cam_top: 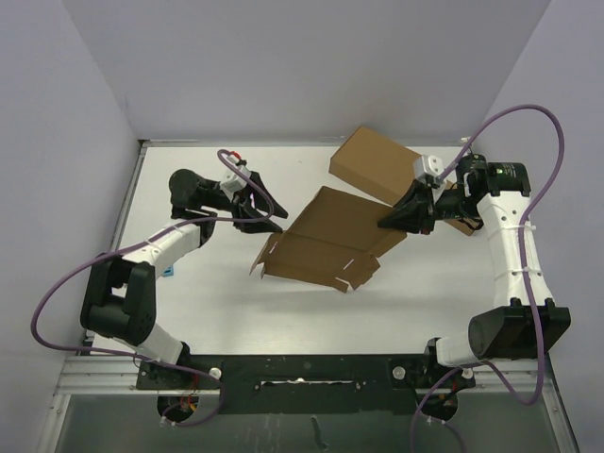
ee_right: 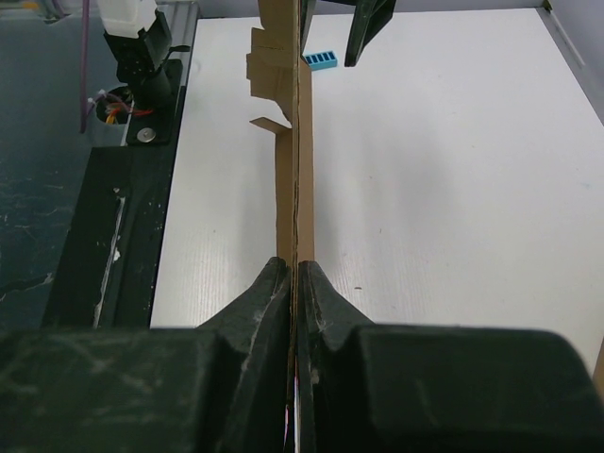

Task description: Fold the paper box

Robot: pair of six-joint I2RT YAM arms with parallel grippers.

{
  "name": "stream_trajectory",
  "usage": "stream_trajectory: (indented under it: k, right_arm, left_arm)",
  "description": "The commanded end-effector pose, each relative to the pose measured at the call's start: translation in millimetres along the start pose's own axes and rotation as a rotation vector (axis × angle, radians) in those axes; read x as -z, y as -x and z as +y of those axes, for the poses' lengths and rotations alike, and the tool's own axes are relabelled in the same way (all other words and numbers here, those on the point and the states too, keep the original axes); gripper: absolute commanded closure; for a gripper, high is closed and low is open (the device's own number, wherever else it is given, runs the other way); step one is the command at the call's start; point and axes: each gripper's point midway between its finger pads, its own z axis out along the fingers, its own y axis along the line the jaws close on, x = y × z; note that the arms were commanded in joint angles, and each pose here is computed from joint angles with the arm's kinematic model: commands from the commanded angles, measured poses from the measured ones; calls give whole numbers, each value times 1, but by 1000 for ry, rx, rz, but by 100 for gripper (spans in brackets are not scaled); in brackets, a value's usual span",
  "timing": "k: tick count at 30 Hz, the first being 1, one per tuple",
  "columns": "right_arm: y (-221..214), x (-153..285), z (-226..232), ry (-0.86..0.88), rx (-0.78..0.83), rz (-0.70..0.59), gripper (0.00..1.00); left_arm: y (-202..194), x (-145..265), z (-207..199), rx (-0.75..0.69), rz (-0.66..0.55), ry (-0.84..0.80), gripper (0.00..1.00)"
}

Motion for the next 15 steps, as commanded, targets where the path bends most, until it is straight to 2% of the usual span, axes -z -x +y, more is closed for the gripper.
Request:
stream_trajectory:
  k: [1, 15]
  right_arm:
    - [19, 1, 3, 0, 13, -57, 100]
    - [23, 1, 2, 1, 13, -68, 100]
  left_arm:
    - [29, 1, -26, -139, 43, -67, 59]
    - [20, -7, -26, -111, 42, -96, 58]
